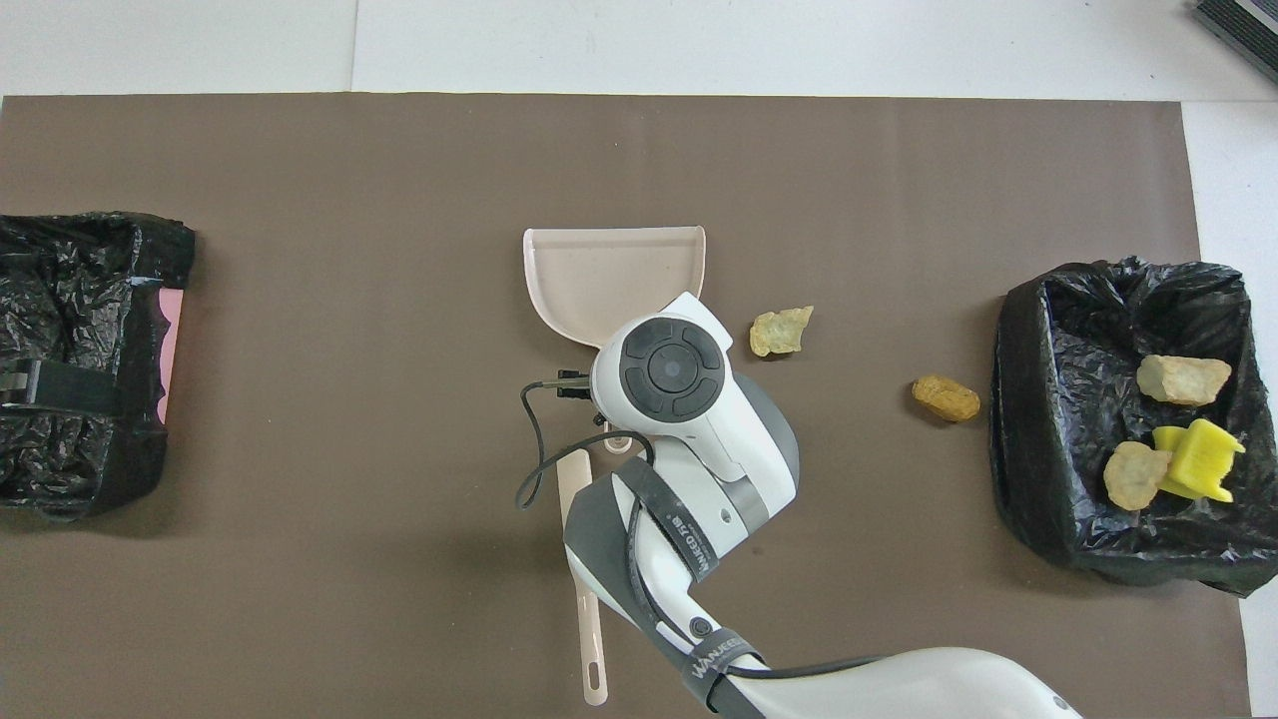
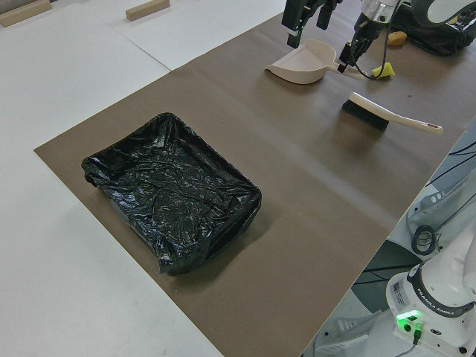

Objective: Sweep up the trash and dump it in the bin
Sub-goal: 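Return the empty dustpan to the table center with the right gripper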

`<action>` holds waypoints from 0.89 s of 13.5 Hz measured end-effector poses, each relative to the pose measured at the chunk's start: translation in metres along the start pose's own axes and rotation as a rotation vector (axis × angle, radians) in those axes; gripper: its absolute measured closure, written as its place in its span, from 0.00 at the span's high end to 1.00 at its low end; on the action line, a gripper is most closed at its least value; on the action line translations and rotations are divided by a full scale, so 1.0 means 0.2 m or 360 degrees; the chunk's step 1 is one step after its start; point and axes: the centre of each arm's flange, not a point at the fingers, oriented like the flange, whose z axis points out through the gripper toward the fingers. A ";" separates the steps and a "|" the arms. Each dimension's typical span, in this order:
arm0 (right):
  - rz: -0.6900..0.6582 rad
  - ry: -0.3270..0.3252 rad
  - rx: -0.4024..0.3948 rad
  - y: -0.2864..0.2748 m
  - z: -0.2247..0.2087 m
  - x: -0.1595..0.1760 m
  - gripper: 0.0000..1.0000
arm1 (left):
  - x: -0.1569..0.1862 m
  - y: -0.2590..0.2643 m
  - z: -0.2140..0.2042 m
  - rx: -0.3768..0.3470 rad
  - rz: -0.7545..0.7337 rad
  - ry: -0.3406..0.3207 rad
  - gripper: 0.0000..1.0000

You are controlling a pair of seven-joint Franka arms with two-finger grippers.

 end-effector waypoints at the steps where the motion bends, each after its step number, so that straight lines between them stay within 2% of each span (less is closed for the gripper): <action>1: -0.0002 0.0000 0.0000 0.00 0.00 0.00 0.92 | 0.00 0.00 0.00 0.0000 0.0000 0.0000 1.00; 2: -0.0006 -0.0001 -0.0001 -0.01 0.00 -0.01 1.00 | 0.00 0.00 0.00 0.0000 0.0000 0.0000 1.00; 5: -0.0009 -0.0031 -0.0026 -0.01 -0.05 -0.02 1.00 | 0.00 0.00 0.00 0.0000 0.0000 0.0000 1.00; 9: -0.0035 -0.0090 -0.0082 0.07 -0.28 -0.02 1.00 | 0.00 0.00 0.00 0.0000 0.0000 0.0000 1.00; 12: -0.0072 -0.0151 -0.0117 0.05 -0.38 -0.11 1.00 | 0.00 0.00 0.00 0.0000 0.0000 0.0000 1.00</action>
